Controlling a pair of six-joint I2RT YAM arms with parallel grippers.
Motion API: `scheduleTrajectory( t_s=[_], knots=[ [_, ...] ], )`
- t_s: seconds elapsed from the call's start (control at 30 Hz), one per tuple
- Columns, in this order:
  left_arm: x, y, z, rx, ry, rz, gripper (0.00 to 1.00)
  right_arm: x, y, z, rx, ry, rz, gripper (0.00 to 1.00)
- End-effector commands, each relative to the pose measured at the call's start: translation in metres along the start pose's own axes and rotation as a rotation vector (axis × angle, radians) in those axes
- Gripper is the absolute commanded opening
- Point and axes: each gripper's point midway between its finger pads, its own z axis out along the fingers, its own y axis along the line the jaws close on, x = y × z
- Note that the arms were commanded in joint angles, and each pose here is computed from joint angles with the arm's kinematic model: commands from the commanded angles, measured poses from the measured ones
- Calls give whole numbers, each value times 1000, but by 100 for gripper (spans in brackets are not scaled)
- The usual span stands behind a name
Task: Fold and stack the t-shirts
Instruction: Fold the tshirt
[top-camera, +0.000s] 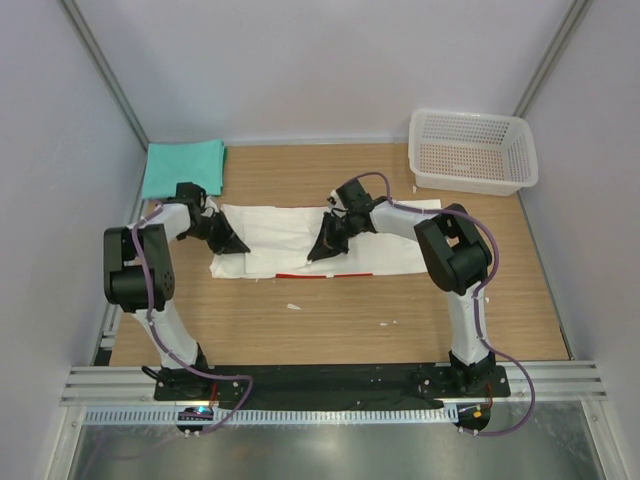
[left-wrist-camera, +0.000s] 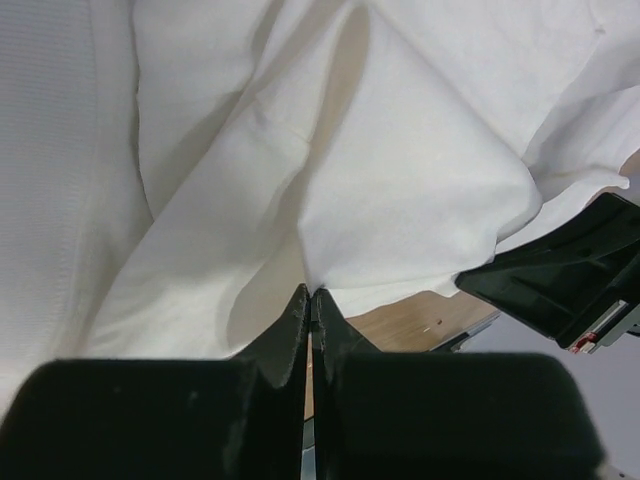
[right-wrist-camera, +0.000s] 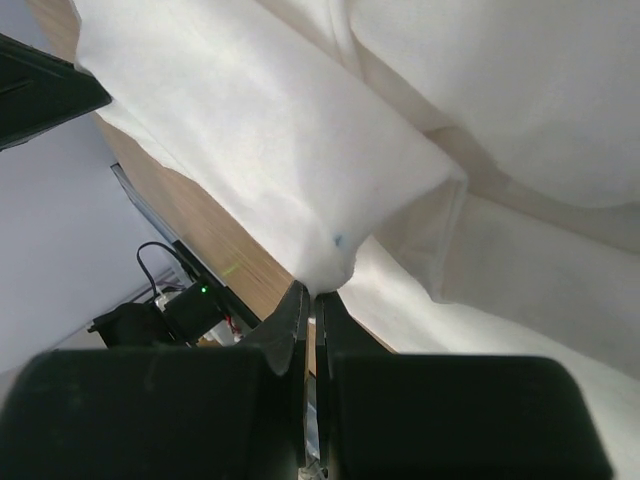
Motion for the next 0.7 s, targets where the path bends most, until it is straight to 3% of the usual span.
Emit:
scheduleTrajectory(
  t_s=[0.0,0.1,0.33,0.43,0.67],
  knots=[
    [-6,-16,-22,4,-58,16,0,-5,4,-8,-13,-10,-27,1],
    [-10,-15,-26,-24,-81,20,0,-3,0,-8,-4,-3,-30,1],
    [-2,14,3,-85,19,-11,4,-9,-6,0,7,-5,-34,2],
    [-9,17,12,-81,18,4,10,-14,-7,5,11,-2,-35,3],
    [-24,6,2,-74,-36,54,36,-19,-11,-4,85,-17,-101,12]
  ],
)
